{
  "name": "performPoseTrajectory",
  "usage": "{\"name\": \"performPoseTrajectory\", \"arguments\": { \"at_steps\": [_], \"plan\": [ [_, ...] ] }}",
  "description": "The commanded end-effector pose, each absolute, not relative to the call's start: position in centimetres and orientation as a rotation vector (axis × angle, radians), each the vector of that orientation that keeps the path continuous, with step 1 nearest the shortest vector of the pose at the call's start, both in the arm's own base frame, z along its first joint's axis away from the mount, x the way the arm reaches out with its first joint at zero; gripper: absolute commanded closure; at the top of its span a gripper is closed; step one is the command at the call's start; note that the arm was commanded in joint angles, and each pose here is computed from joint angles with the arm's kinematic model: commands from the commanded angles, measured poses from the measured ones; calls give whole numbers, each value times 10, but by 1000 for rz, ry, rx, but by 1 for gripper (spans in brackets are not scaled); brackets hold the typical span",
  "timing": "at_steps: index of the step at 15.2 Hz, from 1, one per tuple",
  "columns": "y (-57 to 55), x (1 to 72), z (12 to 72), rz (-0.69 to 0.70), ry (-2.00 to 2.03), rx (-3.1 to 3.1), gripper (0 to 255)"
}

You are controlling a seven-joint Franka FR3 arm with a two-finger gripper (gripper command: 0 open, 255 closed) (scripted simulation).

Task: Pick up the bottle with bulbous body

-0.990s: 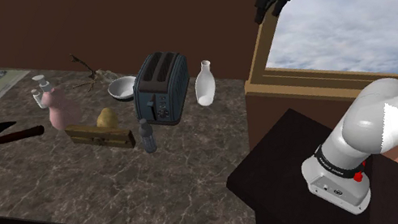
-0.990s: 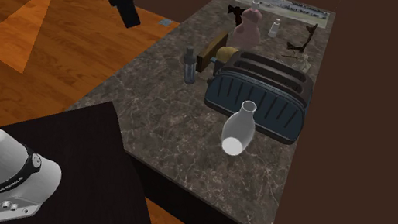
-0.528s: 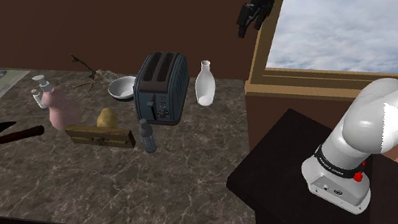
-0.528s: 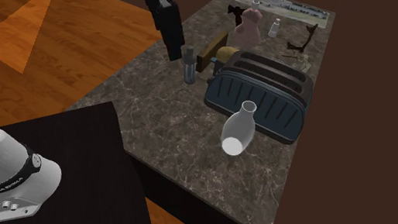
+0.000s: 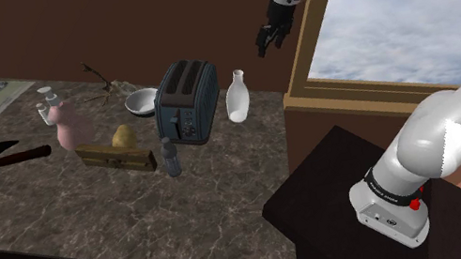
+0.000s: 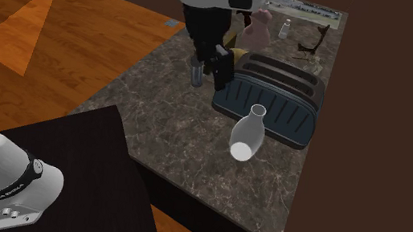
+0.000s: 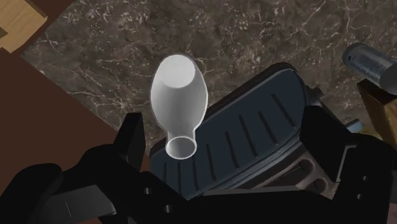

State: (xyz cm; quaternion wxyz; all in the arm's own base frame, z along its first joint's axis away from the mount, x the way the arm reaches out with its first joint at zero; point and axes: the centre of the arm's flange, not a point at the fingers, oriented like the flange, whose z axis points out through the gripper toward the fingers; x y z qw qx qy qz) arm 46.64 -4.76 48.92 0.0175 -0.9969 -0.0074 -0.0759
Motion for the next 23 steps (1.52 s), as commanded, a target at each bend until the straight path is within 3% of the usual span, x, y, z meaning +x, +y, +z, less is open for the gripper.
{"name": "performPoseTrajectory", "arguments": {
  "at_steps": [1, 14, 23],
  "plan": [
    [-49, 488, 469, -232, -38, -3102, 0],
    [-68, 608, 344, -189, -132, -3125, 0],
    [-68, 613, 298, -187, -136, -3126, 0]
  ]
}}
